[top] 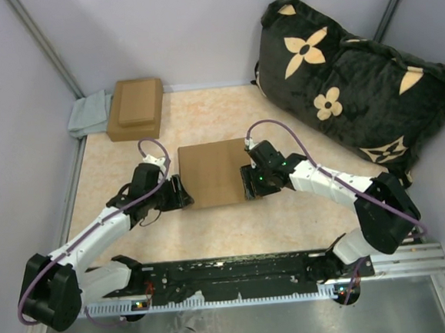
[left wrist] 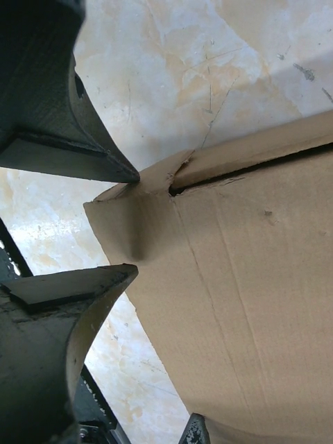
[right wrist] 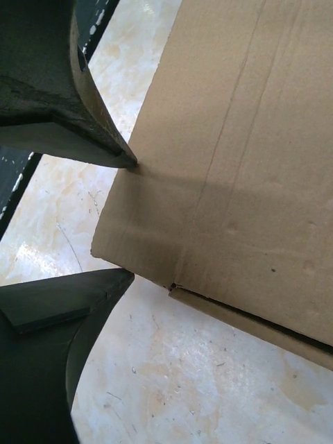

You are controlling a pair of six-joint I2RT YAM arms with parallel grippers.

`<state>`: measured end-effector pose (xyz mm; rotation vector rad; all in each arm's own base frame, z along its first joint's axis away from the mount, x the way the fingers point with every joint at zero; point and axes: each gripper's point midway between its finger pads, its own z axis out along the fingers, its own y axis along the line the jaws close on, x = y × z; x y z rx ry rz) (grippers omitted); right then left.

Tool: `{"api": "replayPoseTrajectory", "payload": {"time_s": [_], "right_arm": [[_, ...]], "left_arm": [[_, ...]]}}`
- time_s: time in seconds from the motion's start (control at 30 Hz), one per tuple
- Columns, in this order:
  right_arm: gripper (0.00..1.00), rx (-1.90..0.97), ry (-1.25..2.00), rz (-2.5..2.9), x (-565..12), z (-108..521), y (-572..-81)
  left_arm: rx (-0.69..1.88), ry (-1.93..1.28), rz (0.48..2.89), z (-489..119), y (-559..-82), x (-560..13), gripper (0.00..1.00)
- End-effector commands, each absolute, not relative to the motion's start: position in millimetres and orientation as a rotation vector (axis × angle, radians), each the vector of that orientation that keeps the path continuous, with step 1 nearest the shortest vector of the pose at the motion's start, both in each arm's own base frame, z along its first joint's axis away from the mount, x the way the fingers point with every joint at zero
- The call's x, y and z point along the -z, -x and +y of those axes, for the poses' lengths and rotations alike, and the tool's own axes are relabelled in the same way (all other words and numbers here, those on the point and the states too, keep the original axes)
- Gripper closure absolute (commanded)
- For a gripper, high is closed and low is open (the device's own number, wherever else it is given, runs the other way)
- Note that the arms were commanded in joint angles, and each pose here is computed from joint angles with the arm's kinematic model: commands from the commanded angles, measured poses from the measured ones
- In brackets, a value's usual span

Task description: Fold the paper box

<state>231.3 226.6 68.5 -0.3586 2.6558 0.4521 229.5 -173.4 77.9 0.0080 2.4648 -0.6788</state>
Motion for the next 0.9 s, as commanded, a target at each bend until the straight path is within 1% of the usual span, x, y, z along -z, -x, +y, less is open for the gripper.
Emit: {"api": "replayPoseTrajectory", "payload": {"time_s": [0.0, 0.3, 0.47, 0.67, 0.87], "right_arm": [[0.4, -0.494, 0.379, 2.61, -75, 236, -236], [0.39, -0.596, 0.381, 2.539, -111, 247, -237], [0.38, -0.615, 0.377, 2.509, -125, 248, -238], [0.37, -0.622, 0.375, 2.501, -130, 248, -237], [0.35, -0.632, 0.377, 2.503, -130, 249, -236]], "left_arm": [[0.748, -0.039, 2.437, -184, -229, -84, 0.44], [0.888, -0.093, 2.388, -199, -223, -118, 0.43], [0.93, -0.102, 2.394, -204, -220, -118, 0.43], [0.959, -0.103, 2.408, -207, -217, -111, 0.43], [1.013, -0.121, 2.402, -212, -213, -116, 0.43]]}}
